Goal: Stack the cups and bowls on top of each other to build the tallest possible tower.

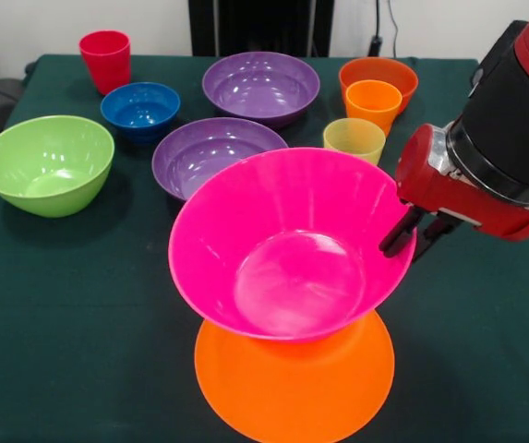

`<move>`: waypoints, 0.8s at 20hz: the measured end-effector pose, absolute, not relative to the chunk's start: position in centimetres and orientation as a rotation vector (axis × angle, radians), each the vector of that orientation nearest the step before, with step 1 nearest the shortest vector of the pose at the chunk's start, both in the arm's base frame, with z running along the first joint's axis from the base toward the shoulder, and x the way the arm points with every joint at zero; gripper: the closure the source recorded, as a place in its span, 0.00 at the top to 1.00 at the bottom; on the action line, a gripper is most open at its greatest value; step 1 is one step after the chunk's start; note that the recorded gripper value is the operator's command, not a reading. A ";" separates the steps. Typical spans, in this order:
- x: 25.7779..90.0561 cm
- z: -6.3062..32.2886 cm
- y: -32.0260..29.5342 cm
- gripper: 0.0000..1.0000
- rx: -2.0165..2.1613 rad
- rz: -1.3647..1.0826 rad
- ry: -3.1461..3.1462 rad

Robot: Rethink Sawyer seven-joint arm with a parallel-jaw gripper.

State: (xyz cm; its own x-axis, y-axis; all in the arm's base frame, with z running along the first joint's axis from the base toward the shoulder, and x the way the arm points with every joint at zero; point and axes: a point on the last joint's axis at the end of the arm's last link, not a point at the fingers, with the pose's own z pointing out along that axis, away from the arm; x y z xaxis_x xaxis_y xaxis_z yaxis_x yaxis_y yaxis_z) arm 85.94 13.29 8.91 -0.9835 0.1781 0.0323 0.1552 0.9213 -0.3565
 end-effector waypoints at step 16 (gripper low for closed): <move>84.4 7.1 13.1 0.00 -0.385 0.596 -2.994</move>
State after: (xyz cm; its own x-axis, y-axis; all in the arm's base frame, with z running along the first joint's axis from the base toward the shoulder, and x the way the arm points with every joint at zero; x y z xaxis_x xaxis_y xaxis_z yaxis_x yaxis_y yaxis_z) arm 84.36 13.14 7.08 -0.9666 0.2558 0.0148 0.2306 0.8937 -0.3850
